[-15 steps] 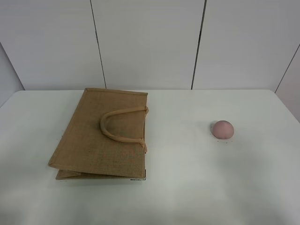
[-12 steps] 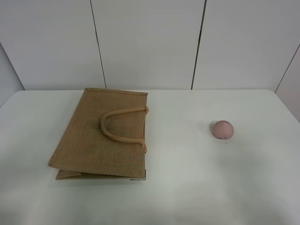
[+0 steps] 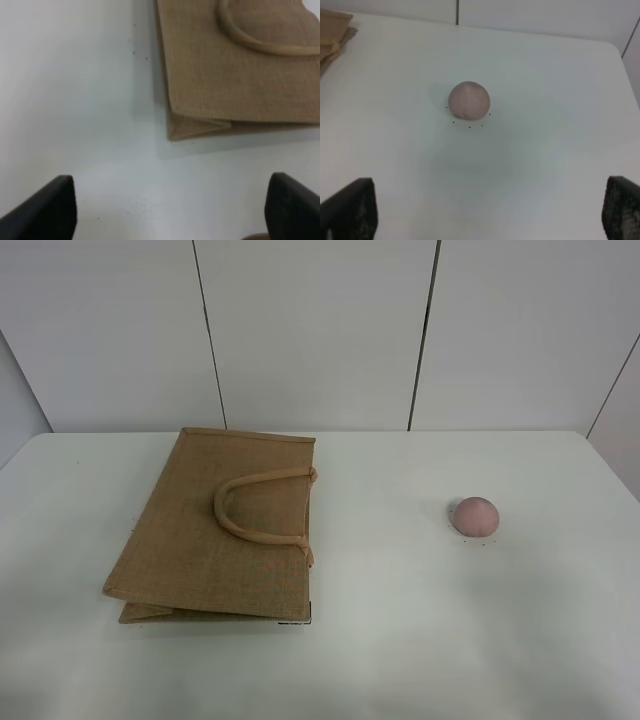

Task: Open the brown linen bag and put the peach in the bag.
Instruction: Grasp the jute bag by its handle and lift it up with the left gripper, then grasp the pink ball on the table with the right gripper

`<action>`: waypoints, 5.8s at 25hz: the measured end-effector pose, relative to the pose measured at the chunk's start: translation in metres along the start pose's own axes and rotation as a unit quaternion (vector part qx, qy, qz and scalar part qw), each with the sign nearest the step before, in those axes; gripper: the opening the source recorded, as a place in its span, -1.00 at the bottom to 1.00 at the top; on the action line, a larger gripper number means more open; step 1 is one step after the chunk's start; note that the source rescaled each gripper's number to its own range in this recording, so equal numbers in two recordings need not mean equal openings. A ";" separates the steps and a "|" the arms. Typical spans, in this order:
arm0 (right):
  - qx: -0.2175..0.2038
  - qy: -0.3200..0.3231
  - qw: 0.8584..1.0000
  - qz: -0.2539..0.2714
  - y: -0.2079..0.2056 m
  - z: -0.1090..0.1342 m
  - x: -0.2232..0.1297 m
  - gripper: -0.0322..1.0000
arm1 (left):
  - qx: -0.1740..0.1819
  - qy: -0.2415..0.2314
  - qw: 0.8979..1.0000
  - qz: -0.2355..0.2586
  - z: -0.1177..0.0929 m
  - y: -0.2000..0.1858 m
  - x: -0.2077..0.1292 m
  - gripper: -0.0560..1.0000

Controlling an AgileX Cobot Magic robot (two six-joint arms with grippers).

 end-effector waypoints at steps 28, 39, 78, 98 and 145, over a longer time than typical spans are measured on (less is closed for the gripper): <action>0.000 0.000 1.000 0.000 0.000 0.000 0.000 1.00 | -0.053 -0.032 0.933 0.355 0.025 0.283 0.176 0.99; 0.000 0.000 1.000 0.000 0.000 0.000 0.000 1.00 | -0.089 -0.016 0.918 0.386 -0.065 0.352 0.177 0.99; 0.000 0.000 1.000 0.000 0.000 0.000 0.000 1.00 | -0.068 0.017 0.906 0.416 -0.093 0.449 0.099 0.96; 0.000 0.000 1.000 0.000 0.000 0.000 0.000 1.00 | -0.067 0.018 0.897 0.436 -0.091 0.435 0.120 -0.88; -0.016 0.029 0.961 0.274 0.136 -0.003 0.065 1.00 | -0.103 0.014 0.980 0.171 -0.065 0.226 0.328 -0.89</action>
Point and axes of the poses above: a point on each arm's last joint axis where the gripper is mounted, y pointing out along that axis toward the gripper, z along the wrist's bending axis when the last joint is at zero, x = y × z, the point moved 5 cm from there along y, pointing out along that axis toward the gripper, and after that the axes turned 6 degrees about y, right-handed, at the moved point
